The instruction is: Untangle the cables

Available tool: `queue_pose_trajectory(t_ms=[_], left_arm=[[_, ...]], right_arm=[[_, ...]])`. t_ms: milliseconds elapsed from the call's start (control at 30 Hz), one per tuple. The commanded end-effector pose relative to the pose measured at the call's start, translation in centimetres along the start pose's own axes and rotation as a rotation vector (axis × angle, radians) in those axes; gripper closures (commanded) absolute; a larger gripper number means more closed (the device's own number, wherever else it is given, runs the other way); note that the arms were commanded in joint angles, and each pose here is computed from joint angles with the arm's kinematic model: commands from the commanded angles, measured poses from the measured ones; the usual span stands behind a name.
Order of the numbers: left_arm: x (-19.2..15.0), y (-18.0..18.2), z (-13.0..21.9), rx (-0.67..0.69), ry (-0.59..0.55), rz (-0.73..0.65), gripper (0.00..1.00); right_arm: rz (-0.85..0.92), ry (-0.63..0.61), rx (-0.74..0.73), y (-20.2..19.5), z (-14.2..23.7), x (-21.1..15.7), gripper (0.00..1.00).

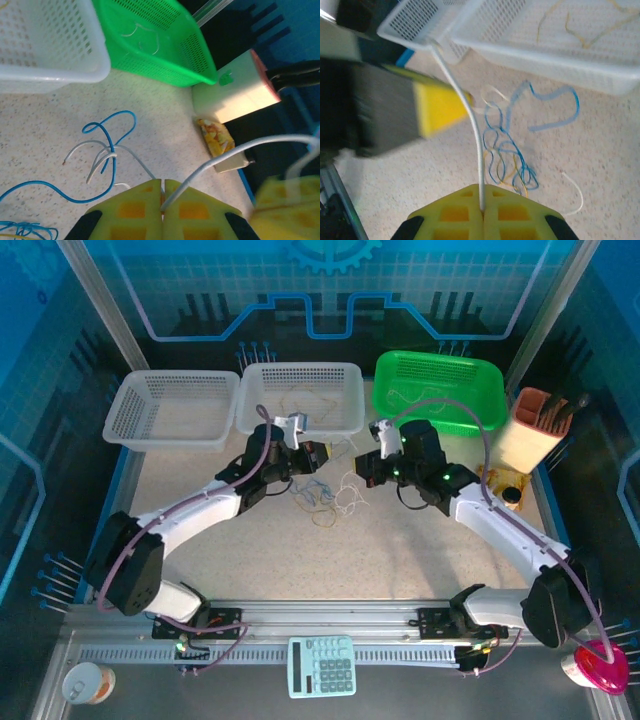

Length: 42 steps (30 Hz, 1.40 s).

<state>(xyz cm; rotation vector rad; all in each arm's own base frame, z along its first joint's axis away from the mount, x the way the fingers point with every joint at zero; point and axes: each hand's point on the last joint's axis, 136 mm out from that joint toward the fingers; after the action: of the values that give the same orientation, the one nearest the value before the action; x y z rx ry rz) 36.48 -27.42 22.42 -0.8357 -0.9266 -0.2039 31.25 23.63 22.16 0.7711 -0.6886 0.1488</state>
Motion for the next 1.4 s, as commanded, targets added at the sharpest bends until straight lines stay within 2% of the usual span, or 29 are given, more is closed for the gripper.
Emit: queue_pose_trajectory(t_ms=[0, 200, 300, 400, 533, 633, 667, 700, 767, 800, 967, 1100, 1367], left_arm=[[1.8, -2.2, 1.5, -0.056, -0.038, -0.032, 1.0], [2.2, -4.5, 2.6, -0.164, -0.019, 0.016, 1.0], [0.4, -3.1, 2.2, -0.121, 0.114, 0.163, 1.0], [-1.0, -2.3, 2.1, -0.158, 0.17, 0.286, 1.0], [-2.3, -0.8, 2.4, -0.145, 0.184, 0.376, 1.0], [-2.2, -1.1, 2.7, -0.185, 0.151, 0.41, 1.0], [-2.0, -1.4, 2.8, -0.203, 0.141, 0.427, 1.0], [-1.6, -1.7, 2.9, -0.219, 0.129, 0.437, 1.0], [-1.2, -2.0, 3.0, -0.239, 0.116, 0.459, 1.0], [-1.0, -2.3, 3.0, -0.249, 0.109, 0.47, 1.0], [-0.1, -3.4, 3.3, -0.28, 0.08, 0.499, 1.0], [0.3, -4.4, 3.6, -0.294, 0.084, 0.475, 1.0], [-0.1, -5.4, 4.7, -0.321, 0.098, 0.289, 1.0]], right_arm=[[-0.018, 0.01, 0.0, -0.8, -0.7, -0.6, 1.0], [-0.014, 0.026, -0.045, -2.0, -1.0, -1.1, 1.0], [-0.007, 0.023, -0.066, -2.3, -0.9, -1.0, 1.0], [-0.001, 0.007, -0.086, -2.6, -0.6, -0.5, 1.0], [-0.022, -0.028, -0.149, -3.9, -0.1, 0.3, 1.0], [-0.04, -0.021, -0.156, -4.5, -0.2, 0.5, 1.0], [-0.038, -0.009, -0.146, -4.4, -0.5, 0.3, 0.94], [-0.037, -0.002, -0.13, -4.1, -0.6, 0.2, 0.8], [-0.05, -0.004, -0.105, -3.7, -0.5, 0.2, 0.59], [-0.059, -0.015, -0.085, -3.3, -0.4, 0.2, 0.54], [-0.101, -0.065, -0.003, -1.3, 0.8, 0.0, 0.53], [-0.1, -0.092, -0.027, -1.8, 1.4, -0.3, 0.52], [-0.129, -0.114, -0.059, -4.1, 1.7, 1.2, 0.5]])
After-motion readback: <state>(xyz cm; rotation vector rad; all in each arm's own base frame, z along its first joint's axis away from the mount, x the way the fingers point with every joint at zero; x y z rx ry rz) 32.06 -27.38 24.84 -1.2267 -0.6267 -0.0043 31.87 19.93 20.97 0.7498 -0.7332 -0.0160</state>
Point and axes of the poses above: each hand's point on the last joint's axis, 136 mm out from that joint toward the fingers, its own z axis back along the fingers, its own y axis along the line the jaws close on, x = y × z, and after that the axes turned 13 degrees about -z, right-handed
